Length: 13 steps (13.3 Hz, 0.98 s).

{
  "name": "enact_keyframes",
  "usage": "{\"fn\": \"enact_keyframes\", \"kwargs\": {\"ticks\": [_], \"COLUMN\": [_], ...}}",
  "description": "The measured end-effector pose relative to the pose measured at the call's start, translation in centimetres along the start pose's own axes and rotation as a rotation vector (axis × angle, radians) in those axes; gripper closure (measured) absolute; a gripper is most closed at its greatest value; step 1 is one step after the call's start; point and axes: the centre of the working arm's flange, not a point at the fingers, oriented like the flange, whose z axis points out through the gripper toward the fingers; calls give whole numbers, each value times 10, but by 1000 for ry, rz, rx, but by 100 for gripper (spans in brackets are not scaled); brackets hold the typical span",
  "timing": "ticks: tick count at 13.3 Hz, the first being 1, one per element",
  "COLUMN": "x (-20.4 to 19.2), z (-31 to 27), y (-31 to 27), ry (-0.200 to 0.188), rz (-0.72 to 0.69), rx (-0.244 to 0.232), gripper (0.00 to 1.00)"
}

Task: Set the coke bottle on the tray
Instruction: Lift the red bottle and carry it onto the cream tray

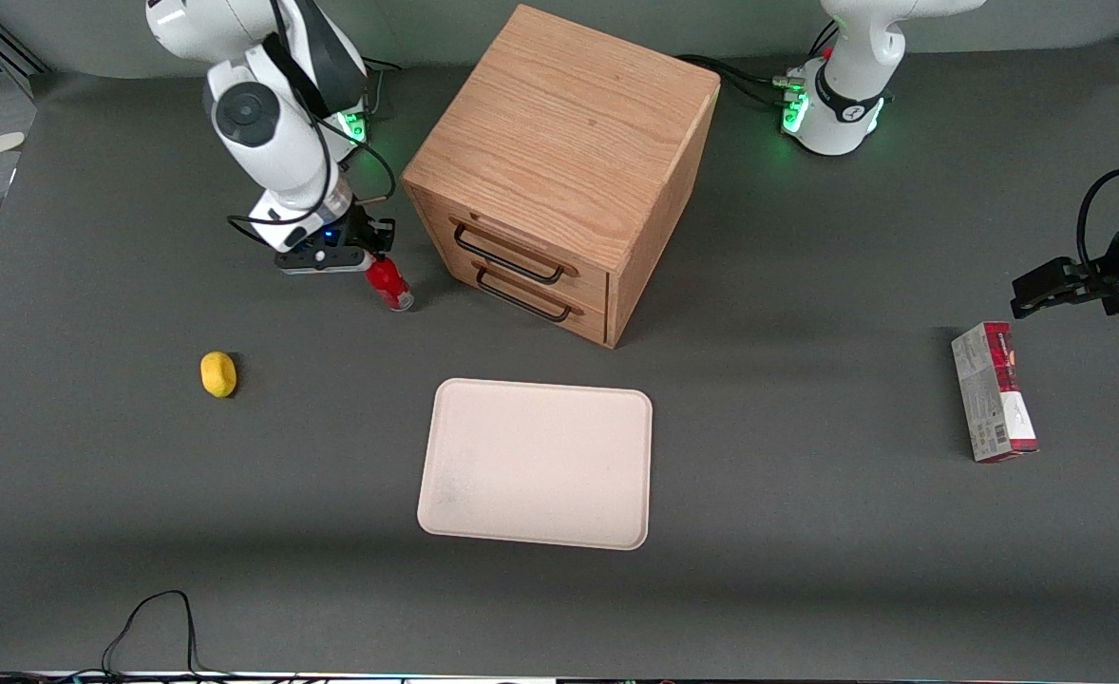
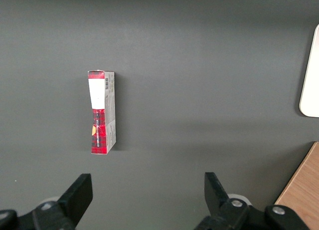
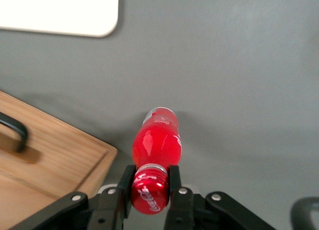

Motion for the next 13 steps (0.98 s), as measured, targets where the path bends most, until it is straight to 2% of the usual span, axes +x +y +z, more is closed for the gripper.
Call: {"fn": "enact_keyframes", "kwargs": {"ticks": [1,4,6,10,13], "x": [14,51,83,143,161], "z": [-35,-138,-183,-189,-178], "y": [1,15,16,-2,-6], "ry": [4,-29,-35,-86,-102], "rz": [15,65,90,106,113], "rx": [9,11,4,-41,-53], "gripper": [69,69,69,69,69]}}
